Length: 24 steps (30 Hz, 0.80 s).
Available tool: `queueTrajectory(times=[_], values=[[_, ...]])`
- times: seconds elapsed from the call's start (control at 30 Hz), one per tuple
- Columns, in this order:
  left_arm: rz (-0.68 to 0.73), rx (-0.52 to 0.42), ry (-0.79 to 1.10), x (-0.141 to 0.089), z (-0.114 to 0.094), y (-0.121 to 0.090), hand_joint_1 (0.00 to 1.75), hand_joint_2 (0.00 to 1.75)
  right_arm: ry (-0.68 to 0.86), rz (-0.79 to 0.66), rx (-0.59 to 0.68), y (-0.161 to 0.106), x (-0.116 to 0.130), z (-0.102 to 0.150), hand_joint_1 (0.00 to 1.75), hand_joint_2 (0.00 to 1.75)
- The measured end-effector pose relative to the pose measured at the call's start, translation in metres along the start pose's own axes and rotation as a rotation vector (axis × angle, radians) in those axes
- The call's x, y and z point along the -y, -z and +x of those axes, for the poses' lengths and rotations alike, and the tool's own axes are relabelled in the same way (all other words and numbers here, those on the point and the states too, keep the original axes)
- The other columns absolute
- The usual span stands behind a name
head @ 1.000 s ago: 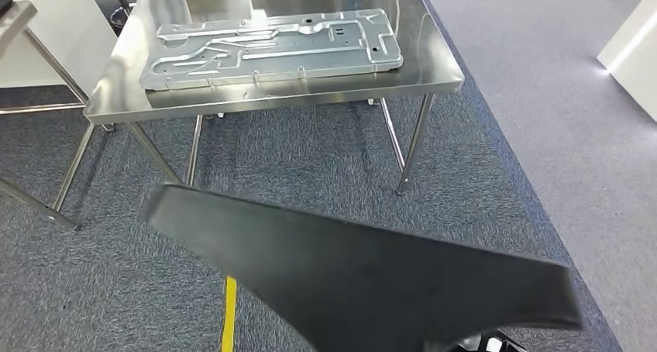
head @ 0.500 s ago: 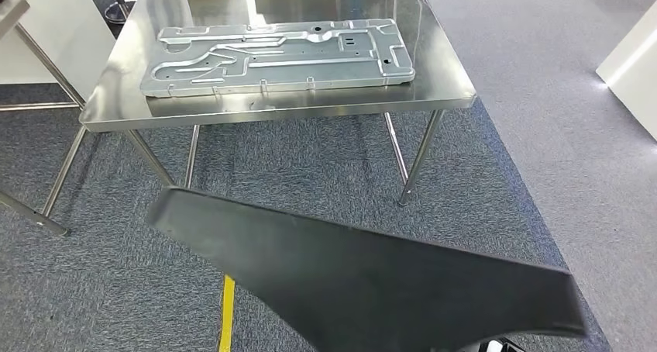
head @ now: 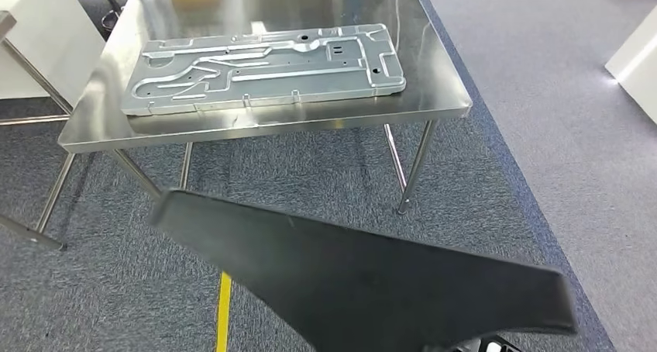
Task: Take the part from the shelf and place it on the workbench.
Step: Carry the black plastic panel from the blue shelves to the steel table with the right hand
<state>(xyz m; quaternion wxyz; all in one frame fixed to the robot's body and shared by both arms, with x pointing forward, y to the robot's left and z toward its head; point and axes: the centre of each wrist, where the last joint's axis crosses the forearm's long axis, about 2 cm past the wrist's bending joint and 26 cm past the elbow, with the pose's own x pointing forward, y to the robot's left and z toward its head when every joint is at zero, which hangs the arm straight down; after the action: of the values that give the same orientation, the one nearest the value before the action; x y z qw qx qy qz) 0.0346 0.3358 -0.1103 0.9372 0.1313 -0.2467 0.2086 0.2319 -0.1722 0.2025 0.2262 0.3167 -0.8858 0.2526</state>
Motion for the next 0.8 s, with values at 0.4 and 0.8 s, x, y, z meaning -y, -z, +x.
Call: queueTrajectory(times=[0.4, 0.8], values=[[0.001, 0.001, -0.001, -0.0003, -0.0006, -0.0002, 0.00, 1.75, -0.025, 0.011, -0.019, -0.0010, -0.0003, -0.0006, 1.68, 1.75], [-0.010, 0.010, -0.007, 0.0046, -0.0027, -0.0019, 0.00, 1.75, -0.025, 0.003, -0.043, -0.0077, -0.0009, -0.0037, 1.68, 1.75]])
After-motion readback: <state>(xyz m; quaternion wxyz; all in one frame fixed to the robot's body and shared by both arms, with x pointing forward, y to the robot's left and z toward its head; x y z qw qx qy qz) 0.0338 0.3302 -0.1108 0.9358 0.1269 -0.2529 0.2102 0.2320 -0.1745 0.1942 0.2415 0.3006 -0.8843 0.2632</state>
